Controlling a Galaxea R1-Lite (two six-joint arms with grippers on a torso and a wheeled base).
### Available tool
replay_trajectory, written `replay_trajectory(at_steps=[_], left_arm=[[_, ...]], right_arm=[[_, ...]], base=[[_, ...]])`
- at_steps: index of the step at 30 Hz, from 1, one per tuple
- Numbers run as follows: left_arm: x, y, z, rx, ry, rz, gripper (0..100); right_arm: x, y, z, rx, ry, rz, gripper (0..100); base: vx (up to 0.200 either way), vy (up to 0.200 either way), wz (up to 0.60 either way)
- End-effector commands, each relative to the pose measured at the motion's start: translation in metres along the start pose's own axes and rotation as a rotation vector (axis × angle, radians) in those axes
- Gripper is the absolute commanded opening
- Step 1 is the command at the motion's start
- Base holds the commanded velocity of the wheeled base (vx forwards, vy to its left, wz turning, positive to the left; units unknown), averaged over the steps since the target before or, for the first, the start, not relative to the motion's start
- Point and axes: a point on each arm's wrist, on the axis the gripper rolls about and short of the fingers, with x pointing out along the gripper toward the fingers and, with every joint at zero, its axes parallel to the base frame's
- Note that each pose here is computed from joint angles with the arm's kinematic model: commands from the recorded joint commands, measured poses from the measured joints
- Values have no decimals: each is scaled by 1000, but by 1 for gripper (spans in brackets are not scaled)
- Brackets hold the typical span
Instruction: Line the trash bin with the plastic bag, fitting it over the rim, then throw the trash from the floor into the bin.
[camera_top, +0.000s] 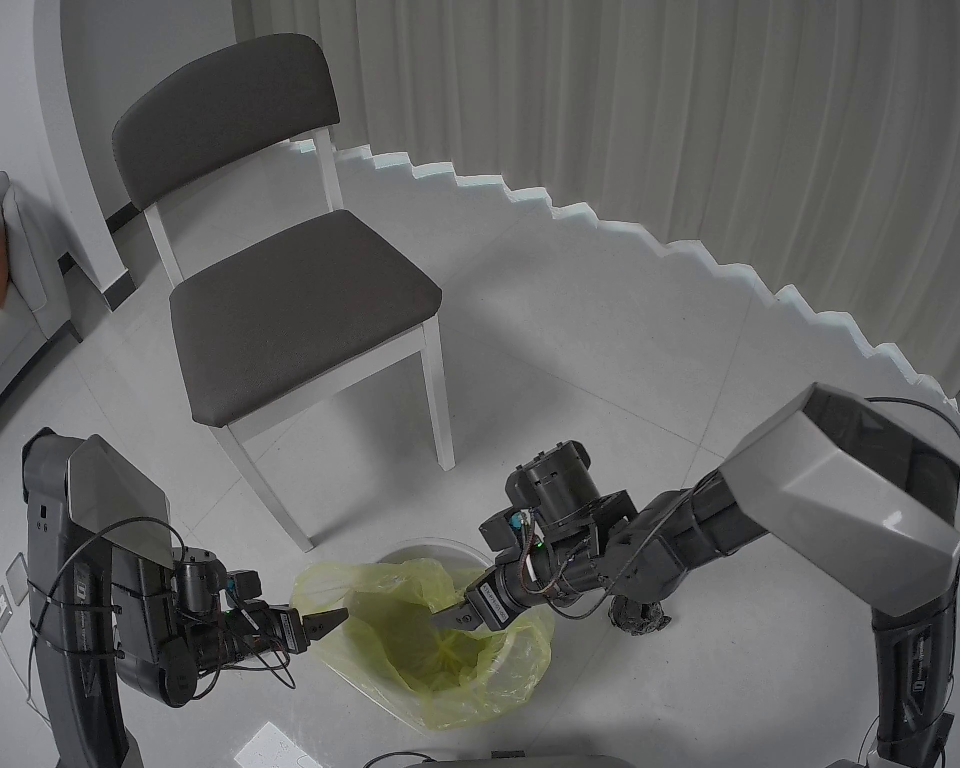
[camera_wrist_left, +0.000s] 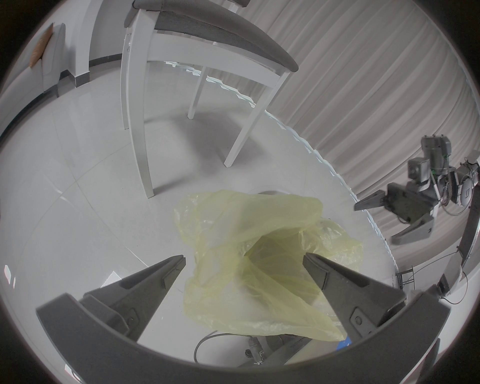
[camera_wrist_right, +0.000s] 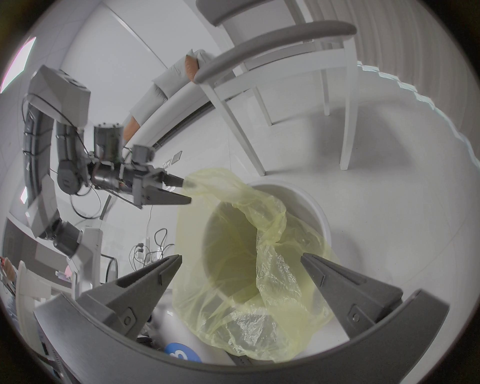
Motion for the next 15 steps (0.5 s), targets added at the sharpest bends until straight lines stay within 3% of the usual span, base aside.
replay_trajectory(at_steps=[1, 15], left_arm=[[-9, -5, 7, 16, -33, -6, 100], [-17, -9, 8, 16, -39, -6, 100]], right_arm=[[33, -8, -17, -9, 65, 1, 100], [61, -23, -18, -71, 137, -36, 100]], base=[[0, 0, 0], [0, 0, 0]])
